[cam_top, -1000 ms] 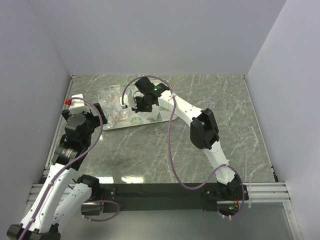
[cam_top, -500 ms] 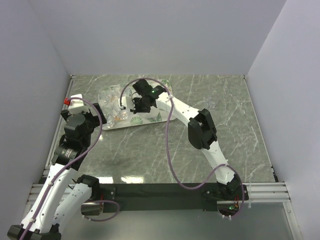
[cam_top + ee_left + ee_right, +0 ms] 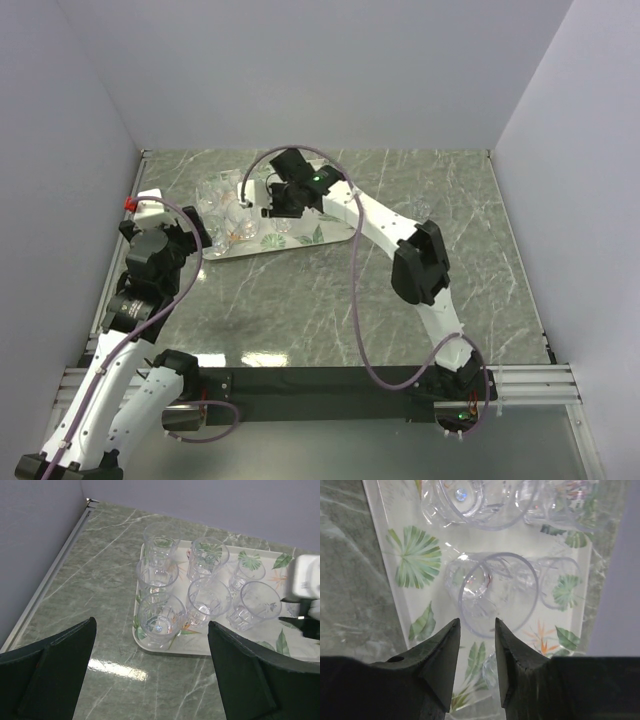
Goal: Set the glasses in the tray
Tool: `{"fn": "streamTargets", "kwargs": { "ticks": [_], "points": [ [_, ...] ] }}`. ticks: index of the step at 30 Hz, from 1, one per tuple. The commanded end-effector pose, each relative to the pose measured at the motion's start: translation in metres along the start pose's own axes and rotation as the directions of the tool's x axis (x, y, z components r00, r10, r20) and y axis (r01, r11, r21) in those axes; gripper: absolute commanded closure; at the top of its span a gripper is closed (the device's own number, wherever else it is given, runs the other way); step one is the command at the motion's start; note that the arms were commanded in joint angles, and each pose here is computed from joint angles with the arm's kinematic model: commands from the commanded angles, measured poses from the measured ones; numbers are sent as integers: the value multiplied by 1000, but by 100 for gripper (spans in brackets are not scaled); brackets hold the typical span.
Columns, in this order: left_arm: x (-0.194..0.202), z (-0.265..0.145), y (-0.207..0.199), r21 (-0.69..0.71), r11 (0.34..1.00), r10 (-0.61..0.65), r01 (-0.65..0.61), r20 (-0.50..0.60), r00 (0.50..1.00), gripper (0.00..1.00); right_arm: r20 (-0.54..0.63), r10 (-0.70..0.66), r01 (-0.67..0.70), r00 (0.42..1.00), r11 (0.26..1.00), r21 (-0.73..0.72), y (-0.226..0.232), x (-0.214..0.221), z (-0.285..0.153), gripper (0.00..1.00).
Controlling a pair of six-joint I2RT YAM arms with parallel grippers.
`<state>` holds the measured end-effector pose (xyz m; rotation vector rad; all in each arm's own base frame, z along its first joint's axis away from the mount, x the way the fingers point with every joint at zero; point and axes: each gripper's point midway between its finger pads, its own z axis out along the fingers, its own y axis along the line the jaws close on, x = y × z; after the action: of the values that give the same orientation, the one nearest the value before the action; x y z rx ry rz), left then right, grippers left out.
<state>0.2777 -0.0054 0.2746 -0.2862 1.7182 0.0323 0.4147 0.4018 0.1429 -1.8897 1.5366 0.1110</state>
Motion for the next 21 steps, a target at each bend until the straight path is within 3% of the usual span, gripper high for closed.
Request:
{"fn": "streamTargets", "kwargs": {
  "ticks": [1, 7, 13, 21],
  "points": [
    [-9, -2, 1, 3, 1000, -14, 14, 45, 999, 0, 95, 7, -20, 995, 991, 135, -28, -37, -70, 59],
    [-11, -4, 1, 8, 1000, -20, 19, 52, 998, 1, 104, 80, -94, 991, 986, 135, -17, -23, -113, 58],
    [-14, -6, 0, 20, 999, -29, 27, 65, 997, 1, 106, 242, -257, 964, 953, 162, -17, 27, -146, 58],
    [-16, -8, -2, 35, 999, -34, 32, 71, 997, 1, 116, 546, -558, 830, 802, 216, -25, 127, -180, 58]
  ]
}}
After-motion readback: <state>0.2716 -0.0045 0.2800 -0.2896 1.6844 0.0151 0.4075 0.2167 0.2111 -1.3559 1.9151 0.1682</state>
